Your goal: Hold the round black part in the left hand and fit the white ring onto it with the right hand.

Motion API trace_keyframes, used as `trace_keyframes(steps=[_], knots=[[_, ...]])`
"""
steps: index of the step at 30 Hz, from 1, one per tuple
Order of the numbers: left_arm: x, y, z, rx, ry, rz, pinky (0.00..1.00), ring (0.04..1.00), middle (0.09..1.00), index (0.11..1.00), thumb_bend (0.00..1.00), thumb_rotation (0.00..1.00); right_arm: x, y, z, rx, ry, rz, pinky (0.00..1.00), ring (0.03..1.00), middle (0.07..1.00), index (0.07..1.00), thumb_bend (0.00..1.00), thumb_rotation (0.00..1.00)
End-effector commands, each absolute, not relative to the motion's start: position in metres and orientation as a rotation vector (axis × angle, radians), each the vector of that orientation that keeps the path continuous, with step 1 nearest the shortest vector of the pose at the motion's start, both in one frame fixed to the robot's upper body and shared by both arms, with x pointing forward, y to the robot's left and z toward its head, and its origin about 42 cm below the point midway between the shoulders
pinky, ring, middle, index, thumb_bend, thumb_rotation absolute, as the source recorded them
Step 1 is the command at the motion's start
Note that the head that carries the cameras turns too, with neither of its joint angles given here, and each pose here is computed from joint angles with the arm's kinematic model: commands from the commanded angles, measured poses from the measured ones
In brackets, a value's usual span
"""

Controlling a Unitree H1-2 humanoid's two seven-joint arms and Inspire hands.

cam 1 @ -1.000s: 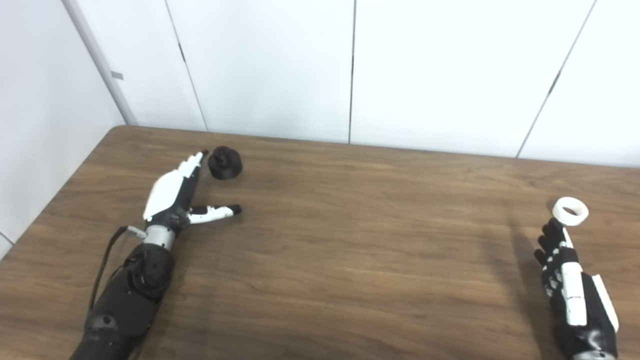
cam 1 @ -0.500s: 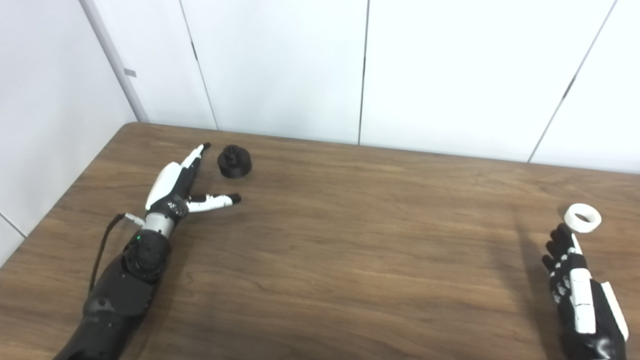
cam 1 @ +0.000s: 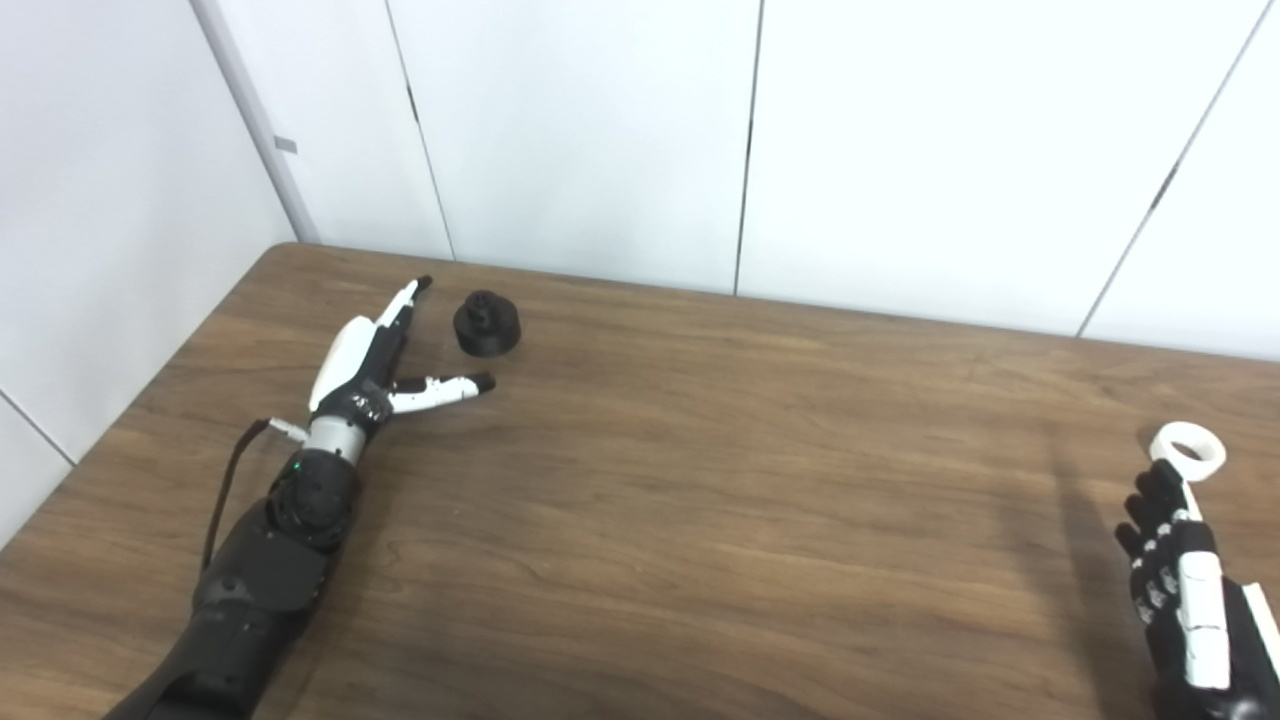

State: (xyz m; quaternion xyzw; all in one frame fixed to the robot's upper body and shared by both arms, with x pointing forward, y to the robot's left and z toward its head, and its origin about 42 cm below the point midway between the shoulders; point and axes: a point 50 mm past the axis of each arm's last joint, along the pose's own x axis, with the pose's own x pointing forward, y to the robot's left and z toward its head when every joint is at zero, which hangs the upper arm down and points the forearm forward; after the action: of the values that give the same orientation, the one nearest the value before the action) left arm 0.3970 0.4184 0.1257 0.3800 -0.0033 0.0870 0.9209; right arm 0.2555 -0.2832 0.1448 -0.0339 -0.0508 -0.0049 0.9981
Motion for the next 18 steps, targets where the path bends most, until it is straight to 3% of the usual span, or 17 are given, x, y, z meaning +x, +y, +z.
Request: trace_keyframes(steps=[1, 18], knots=[[0.407, 0.426, 0.138, 0.816, -0.004, 0.185, 0.90, 0.979, 1.000, 0.998, 1.00, 0.44, 0.258, -0.282, 0.161, -0.070, -0.167, -0.011, 1.00, 1.000, 1.000, 1.000, 0.30, 1.00], [0.431, 0.441, 0.155, 0.875, 0.001, 0.181, 0.88, 0.952, 0.974, 0.945, 1.00, 0.43, 0.247, -0.274, 0.170, -0.076, -0.170, -0.004, 1.00, 1.000, 1.000, 1.000, 0.24, 1.00]])
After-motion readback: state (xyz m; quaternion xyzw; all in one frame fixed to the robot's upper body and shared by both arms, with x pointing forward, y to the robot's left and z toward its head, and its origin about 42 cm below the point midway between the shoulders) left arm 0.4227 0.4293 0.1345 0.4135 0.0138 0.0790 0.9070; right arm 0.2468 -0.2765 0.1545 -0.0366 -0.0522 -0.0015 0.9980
